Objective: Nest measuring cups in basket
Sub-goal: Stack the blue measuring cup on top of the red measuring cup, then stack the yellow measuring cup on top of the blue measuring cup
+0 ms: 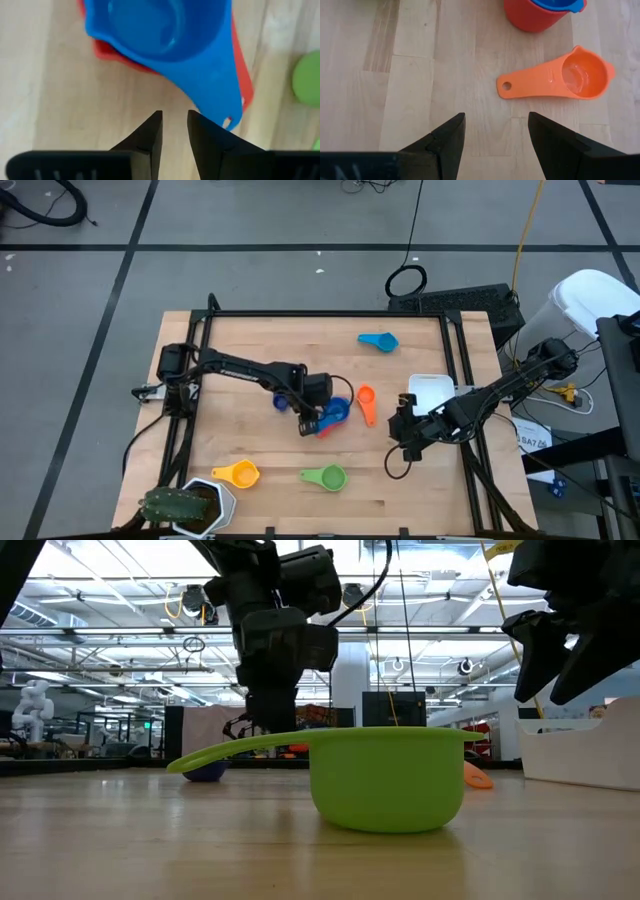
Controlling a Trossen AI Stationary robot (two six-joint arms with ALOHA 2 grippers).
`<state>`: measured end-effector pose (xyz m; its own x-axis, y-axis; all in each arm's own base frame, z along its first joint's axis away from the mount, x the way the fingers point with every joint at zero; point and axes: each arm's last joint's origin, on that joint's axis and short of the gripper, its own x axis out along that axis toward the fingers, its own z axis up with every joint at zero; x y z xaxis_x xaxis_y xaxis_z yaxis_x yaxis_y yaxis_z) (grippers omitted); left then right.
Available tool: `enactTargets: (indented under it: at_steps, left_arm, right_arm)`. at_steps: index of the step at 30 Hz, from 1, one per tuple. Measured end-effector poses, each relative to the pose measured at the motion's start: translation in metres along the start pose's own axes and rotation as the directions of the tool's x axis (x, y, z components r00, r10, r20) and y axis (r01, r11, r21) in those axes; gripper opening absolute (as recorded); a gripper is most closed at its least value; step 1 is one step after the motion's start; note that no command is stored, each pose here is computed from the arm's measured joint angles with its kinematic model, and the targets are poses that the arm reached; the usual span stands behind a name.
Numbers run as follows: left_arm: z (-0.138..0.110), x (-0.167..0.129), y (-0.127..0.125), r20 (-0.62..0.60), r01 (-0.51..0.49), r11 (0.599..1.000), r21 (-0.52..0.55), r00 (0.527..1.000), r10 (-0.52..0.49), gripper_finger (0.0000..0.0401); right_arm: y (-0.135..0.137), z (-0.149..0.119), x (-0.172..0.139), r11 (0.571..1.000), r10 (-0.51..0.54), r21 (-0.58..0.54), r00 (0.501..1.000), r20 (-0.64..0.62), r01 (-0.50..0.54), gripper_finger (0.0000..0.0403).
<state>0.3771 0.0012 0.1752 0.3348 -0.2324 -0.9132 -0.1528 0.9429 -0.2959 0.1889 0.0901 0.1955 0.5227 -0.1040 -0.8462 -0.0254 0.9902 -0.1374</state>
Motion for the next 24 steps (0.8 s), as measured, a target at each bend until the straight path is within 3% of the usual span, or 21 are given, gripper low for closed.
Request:
enactTargets:
  at_steps: [4, 8, 15, 24]
  left_arm:
    - [-0.002, -0.003, 0.002, -0.006, -0.043, 0.999, -0.016, 0.999, 0.042, 0.0093]
    - [0.001, -0.006, -0.006, 0.023, 0.04, 0.999, 0.013, 0.999, -0.04, 0.0093]
    - [-0.002, -0.01, -0.004, 0.011, -0.023, 1.0, 0.018, 1.0, 0.023, 0.0093]
    - [-0.008, -0.014, 0.011, -0.051, -0.185, 0.983, 0.019, 0.981, 0.186, 0.0093]
  right_arm:
    - [-0.003, 0.0, 0.0, 0.997, -0.082, 0.005, 0.996, 0.017, 0.082, 0.021]
    - [-0.007, -0.002, 0.0, 0.989, -0.147, 0.023, 0.989, 0.01, 0.146, 0.021]
    - [-0.018, 0.0, 0.003, 0.972, -0.227, 0.056, 0.974, 0.0, 0.227, 0.021]
    - [-0.054, 0.008, 0.009, 0.876, -0.477, 0.078, 0.879, 0.006, 0.475, 0.021]
